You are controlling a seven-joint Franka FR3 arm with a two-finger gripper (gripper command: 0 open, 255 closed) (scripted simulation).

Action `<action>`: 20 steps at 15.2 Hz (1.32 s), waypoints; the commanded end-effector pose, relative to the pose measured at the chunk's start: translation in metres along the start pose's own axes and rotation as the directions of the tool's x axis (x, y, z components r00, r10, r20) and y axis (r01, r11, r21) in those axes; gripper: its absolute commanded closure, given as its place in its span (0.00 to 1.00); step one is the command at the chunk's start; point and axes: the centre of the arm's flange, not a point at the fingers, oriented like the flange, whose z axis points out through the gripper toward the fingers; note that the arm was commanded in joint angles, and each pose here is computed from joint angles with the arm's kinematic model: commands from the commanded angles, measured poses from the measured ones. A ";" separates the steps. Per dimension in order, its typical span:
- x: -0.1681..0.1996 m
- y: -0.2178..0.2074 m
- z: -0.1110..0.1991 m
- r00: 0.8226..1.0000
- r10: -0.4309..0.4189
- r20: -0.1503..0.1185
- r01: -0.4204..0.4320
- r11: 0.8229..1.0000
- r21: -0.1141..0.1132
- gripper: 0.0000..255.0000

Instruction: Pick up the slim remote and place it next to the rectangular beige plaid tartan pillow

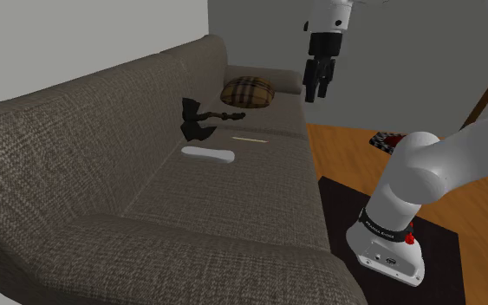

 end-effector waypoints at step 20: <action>0.205 -0.030 0.131 0.965 -0.260 -0.032 0.257 0.962 -0.087 0.00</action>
